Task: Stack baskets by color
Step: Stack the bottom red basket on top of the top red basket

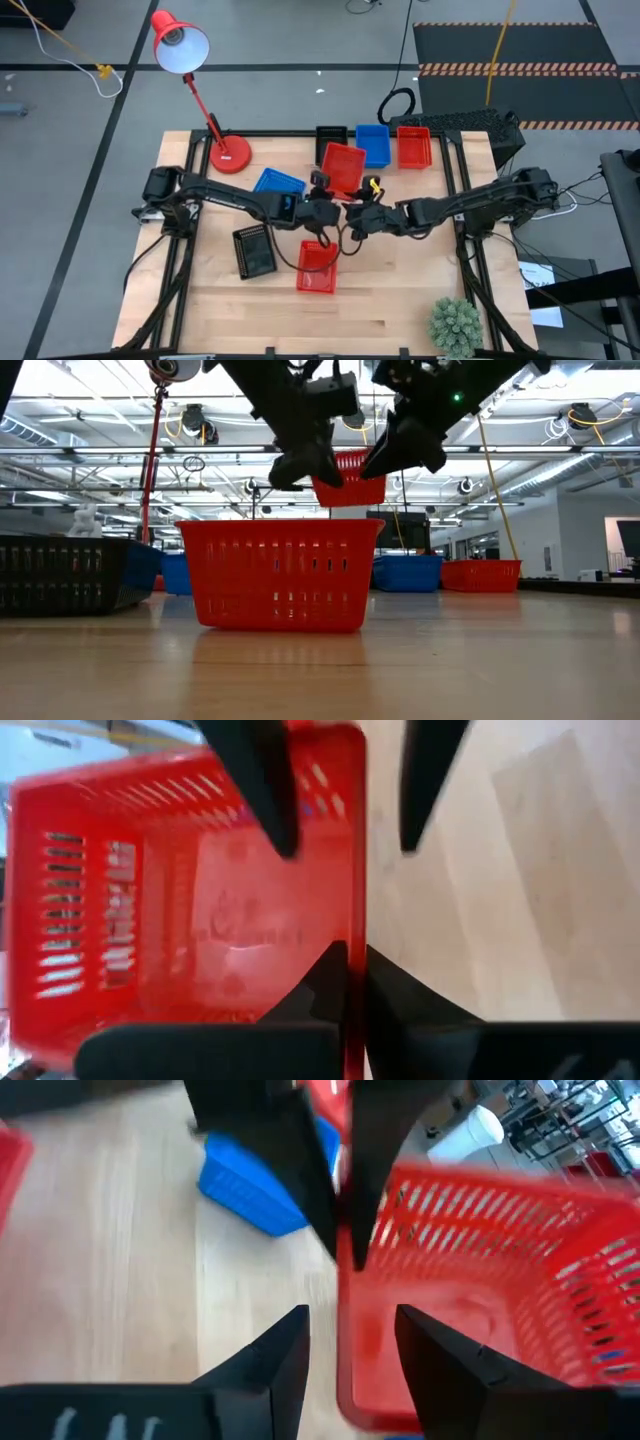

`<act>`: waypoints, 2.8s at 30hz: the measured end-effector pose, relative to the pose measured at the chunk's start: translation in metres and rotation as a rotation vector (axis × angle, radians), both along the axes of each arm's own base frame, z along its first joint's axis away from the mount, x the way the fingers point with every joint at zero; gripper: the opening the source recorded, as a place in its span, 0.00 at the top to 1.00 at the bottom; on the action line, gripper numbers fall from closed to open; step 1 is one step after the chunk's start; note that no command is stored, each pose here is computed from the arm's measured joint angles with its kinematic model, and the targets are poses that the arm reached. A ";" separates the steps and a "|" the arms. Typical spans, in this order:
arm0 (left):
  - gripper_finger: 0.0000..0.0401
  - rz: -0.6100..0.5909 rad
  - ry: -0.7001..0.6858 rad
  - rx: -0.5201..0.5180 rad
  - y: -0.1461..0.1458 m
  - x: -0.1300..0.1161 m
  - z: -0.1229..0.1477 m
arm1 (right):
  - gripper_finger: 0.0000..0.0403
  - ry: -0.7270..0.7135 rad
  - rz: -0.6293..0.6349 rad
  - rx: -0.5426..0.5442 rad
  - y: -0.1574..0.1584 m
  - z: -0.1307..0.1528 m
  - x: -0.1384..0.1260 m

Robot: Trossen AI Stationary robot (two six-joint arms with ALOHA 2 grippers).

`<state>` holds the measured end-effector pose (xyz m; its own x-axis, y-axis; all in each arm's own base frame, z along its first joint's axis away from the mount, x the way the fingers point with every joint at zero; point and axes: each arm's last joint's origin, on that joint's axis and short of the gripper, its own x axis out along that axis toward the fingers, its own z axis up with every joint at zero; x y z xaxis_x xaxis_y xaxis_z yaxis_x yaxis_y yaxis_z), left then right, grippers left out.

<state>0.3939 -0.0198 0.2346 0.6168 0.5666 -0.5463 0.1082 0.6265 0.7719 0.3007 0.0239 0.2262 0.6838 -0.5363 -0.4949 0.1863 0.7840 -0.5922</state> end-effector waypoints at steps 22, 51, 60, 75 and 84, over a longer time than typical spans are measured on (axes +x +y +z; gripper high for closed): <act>0.82 -0.042 -0.139 -0.035 -0.022 0.006 0.012 | 0.99 0.083 0.025 -0.040 0.000 -0.004 -0.004; 0.43 0.181 -0.357 -0.383 -0.005 -0.084 0.060 | 0.99 0.132 0.147 -0.090 -0.034 0.078 -0.108; 0.49 0.119 -0.327 -0.510 0.009 -0.081 0.052 | 0.99 0.223 0.090 0.016 -0.065 0.095 -0.129; 0.51 0.076 -0.310 -0.558 0.005 -0.081 0.052 | 1.00 0.319 -0.043 0.181 -0.114 0.085 -0.158; 0.51 0.075 -0.310 -0.559 0.005 -0.081 0.052 | 1.00 0.331 0.019 0.217 -0.132 0.074 -0.169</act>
<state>0.3131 -0.0149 0.2862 0.7633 0.2955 -0.5745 -0.1268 0.9405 0.3153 0.1317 -0.1076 0.3000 0.4771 -0.3841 -0.7905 -0.0025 0.8989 -0.4382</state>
